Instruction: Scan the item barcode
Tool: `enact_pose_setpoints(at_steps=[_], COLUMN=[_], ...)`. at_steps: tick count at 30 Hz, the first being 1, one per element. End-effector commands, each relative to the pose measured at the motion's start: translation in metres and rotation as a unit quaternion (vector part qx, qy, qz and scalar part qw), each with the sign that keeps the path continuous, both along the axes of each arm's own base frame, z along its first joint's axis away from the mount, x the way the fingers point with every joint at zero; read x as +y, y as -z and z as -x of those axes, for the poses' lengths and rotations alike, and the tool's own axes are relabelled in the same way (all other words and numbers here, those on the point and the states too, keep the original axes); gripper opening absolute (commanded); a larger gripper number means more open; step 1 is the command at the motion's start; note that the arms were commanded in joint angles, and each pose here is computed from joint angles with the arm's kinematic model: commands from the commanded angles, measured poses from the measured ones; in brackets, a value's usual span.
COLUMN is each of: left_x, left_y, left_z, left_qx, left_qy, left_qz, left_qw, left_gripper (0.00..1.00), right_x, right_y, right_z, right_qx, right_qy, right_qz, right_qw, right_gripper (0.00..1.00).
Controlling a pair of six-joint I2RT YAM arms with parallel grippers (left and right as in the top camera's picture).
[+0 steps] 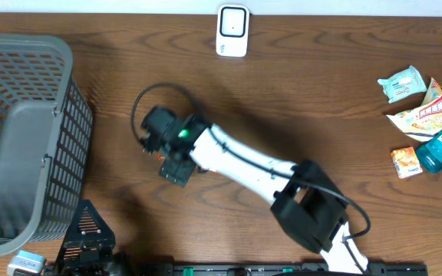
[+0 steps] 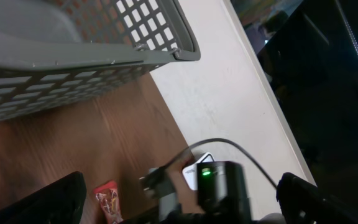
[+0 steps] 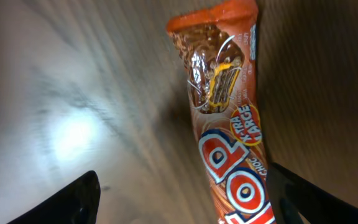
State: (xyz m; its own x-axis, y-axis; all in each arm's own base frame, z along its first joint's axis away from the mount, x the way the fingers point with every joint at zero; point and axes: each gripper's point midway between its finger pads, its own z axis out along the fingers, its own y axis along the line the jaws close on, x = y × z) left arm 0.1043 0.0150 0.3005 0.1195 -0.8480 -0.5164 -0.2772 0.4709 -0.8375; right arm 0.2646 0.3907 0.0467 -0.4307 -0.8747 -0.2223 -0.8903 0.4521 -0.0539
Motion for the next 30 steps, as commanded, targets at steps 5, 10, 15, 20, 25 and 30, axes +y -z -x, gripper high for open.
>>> enact_pose_setpoints(at_steps=[5, 10, 15, 20, 25, 30], left_x=[-0.001, -0.001, -0.001, -0.001, -0.001, -0.001], left_y=[-0.010, -0.010, -0.010, -0.010, -0.010, -0.010], left_z=[0.006, 0.006, 0.006, 0.006, 0.006, 0.006], left_qx=[-0.014, -0.014, -0.014, -0.013, -0.014, -0.014], left_qy=[-0.002, -0.002, -0.002, -0.002, -0.002, -0.002], left_qz=[-0.012, -0.012, -0.012, -0.012, -0.012, -0.012], left_qw=[1.000, 1.000, 1.000, 1.000, 1.000, 1.000], left_gripper=[0.98, 0.98, 0.98, 0.98, 0.98, 0.98], right_x=[-0.021, -0.024, -0.034, -0.052, -0.062, -0.049], right_y=[0.032, 0.054, 0.072, 0.082, 0.085, 0.085], right_z=[-0.014, -0.022, -0.017, 0.000, 0.010, 0.013], right_qx=[-0.090, -0.110, -0.113, -0.082, -0.065, -0.053], right_qy=[-0.018, -0.036, -0.076, -0.084, -0.091, -0.095], right_qz=[0.059, 0.043, 0.057, 0.090, 0.113, 0.082], right_qw=[0.994, 0.992, 0.989, 0.989, 0.987, 0.991], right_gripper=[0.86, 0.76, 0.56, 0.64, 0.58, 0.57])
